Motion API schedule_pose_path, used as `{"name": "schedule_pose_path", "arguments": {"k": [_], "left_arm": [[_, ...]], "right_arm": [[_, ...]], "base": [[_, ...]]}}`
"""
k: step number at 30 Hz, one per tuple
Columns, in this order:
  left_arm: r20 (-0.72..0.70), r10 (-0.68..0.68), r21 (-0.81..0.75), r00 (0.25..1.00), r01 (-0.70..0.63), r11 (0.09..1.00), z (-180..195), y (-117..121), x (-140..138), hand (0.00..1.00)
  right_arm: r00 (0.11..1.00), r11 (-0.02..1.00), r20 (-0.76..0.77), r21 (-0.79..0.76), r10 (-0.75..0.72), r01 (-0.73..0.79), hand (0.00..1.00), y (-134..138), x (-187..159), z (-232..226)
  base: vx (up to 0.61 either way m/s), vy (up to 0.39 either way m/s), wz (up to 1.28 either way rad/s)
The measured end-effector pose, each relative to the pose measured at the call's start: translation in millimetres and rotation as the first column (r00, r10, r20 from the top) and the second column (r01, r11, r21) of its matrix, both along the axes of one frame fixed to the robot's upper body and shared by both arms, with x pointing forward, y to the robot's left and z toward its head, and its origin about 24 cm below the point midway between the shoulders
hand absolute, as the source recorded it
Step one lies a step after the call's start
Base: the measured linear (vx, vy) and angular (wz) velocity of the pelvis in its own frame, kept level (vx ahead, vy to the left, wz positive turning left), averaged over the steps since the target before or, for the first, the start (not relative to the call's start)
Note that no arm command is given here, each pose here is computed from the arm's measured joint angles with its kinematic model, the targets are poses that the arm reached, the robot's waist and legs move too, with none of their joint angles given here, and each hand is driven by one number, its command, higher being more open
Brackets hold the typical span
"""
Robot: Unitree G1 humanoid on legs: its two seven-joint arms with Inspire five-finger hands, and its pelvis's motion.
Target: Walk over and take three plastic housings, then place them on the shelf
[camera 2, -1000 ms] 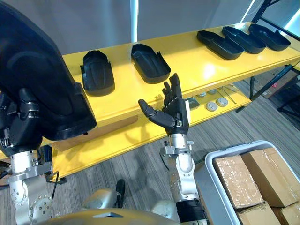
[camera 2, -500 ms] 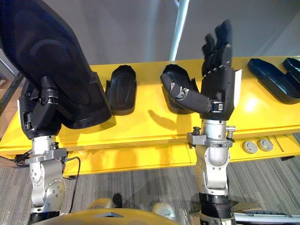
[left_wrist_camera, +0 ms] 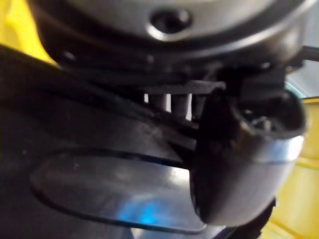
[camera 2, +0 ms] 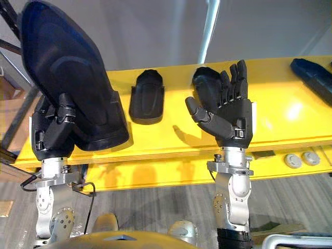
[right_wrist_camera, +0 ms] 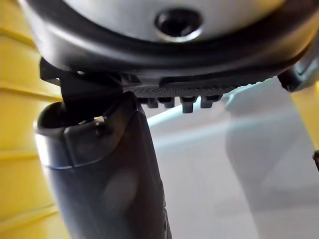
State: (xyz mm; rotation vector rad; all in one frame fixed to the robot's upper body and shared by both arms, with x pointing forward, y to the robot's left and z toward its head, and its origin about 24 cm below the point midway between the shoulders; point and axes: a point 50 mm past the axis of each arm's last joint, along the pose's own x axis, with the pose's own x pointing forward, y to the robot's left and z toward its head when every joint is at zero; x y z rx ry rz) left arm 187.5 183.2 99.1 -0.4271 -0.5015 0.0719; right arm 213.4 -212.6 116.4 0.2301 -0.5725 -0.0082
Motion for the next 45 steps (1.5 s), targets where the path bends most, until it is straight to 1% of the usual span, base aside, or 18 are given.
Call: {"name": "schedule_pose_path", "arguments": {"k": [1, 2, 3, 5, 6, 8, 10, 14, 16, 19, 25, 28, 30, 33, 37, 40, 43, 45], "left_arm": [[0.002, -0.007, 0.011, 1.000, 0.007, 1.000, 0.1, -0.4, -0.2, 0.00], [0.015, -0.029, 0.045, 0.999, 0.028, 0.999, 2.3, 1.8, 1.2, 0.00], [0.011, -0.034, 0.062, 0.999, 0.033, 0.997, 2.3, 5.0, 0.2, 0.00], [0.011, -0.028, 0.083, 1.000, 0.027, 0.996, 3.3, 9.5, -0.1, 0.00], [0.010, -0.017, 0.099, 1.000, 0.016, 0.995, 4.3, 15.0, 1.4, 0.00], [0.014, -0.030, 0.070, 0.999, 0.029, 0.997, 6.2, 19.1, 9.1, 0.00], [0.054, -0.043, 0.034, 0.998, 0.041, 0.999, 13.2, 17.9, 17.9, 0.00], [0.047, -0.068, 0.048, 0.997, 0.066, 0.997, 15.4, 10.2, 23.1, 0.00], [0.014, -0.110, 0.032, 0.994, 0.110, 0.993, 10.5, -0.9, 24.0, 0.00], [-0.033, -0.119, 0.072, 0.992, 0.121, 0.990, 6.8, -9.1, 25.3, 0.00], [-0.101, -0.099, 0.090, 0.990, 0.108, 0.990, 3.6, -6.9, 29.2, 0.00], [-0.124, -0.096, 0.124, 0.988, 0.111, 0.986, 7.3, -4.8, 43.1, 0.00], [-0.146, -0.054, 0.156, 0.988, 0.077, 0.985, 8.5, -1.5, 57.0, 0.00], [-0.197, 0.056, 0.173, 0.979, -0.021, 0.985, 8.0, 13.2, 80.1, 0.00], [-0.239, 0.161, 0.179, 0.958, -0.119, 0.977, 12.2, 29.5, 105.9, 0.00], [-0.223, 0.208, 0.177, 0.953, -0.170, 0.969, 27.5, 40.4, 124.6, 0.00], [-0.207, 0.206, 0.167, 0.956, -0.174, 0.971, 42.8, 44.8, 140.0, 0.00], [-0.204, 0.183, 0.138, 0.962, -0.157, 0.978, 50.8, 42.3, 147.4, 0.00]], "right_arm": [[1.000, 1.000, -0.010, 0.007, -0.016, 0.016, 1.00, -1.0, -0.8, -2.8], [0.997, 0.997, -0.063, 0.046, -0.054, 0.057, 1.00, 3.6, -1.5, -15.7], [0.990, 0.995, -0.129, 0.068, -0.059, 0.068, 1.00, 10.6, -4.5, -29.2], [0.982, 0.998, -0.185, 0.056, -0.029, 0.040, 1.00, 21.3, -5.2, -39.5], [0.975, 1.000, -0.221, 0.028, 0.008, -0.002, 1.00, 32.0, -3.3, -45.5], [0.979, 1.000, -0.204, 0.020, 0.021, -0.017, 1.00, 33.5, -2.3, -41.5], [0.987, 1.000, -0.160, 0.013, 0.005, -0.003, 1.00, 29.4, -1.6, -31.9], [0.992, 1.000, -0.129, 0.010, -0.005, 0.006, 1.00, 26.6, 0.3, -25.2], [0.993, 1.000, -0.116, 0.000, -0.020, 0.020, 1.00, 22.9, 2.6, -21.5], [0.994, 0.999, -0.106, -0.039, -0.028, 0.024, 1.00, 20.8, 4.8, -17.4], [0.995, 0.997, -0.096, -0.075, -0.036, 0.029, 1.00, 19.1, 5.2, -14.7], [0.996, 0.995, -0.092, -0.099, -0.016, 0.007, 1.00, 20.4, 5.5, -13.6], [0.996, 0.994, -0.089, -0.110, 0.013, -0.023, 1.00, 24.2, 6.6, -12.9], [0.995, 0.982, -0.059, -0.164, 0.082, -0.091, 1.00, 30.7, 12.6, -4.7], [0.993, 0.968, -0.030, -0.220, 0.114, -0.118, 1.00, 29.1, 20.5, 7.6], [0.989, 0.961, -0.001, -0.233, 0.150, -0.146, 1.00, 32.0, 26.9, 17.0], [0.981, 0.955, 0.022, -0.234, 0.194, -0.184, 1.00, 36.0, 30.0, 22.7], [0.976, 0.949, 0.027, -0.243, 0.215, -0.202, 1.00, 38.8, 32.5, 25.9]], "base": [[-0.06, 0.620, -0.02], [-0.04, 0.444, -0.10], [-0.08, 0.507, -0.18], [-0.12, 0.496, -0.20], [-0.01, 0.407, 0.12], [0.07, 0.195, 0.47], [0.05, 0.137, 0.55], [-0.01, 0.048, 0.18], [-0.07, -0.040, 0.09], [-0.07, -0.070, -0.10], [-0.05, -0.009, -0.22], [-0.02, 0.014, -0.09], [-0.02, 0.002, -0.04], [-0.04, 0.011, -0.11], [-0.05, 0.014, -0.12], [-0.05, 0.009, -0.10], [-0.03, 0.006, -0.06], [-0.02, 0.009, -0.08]]}}
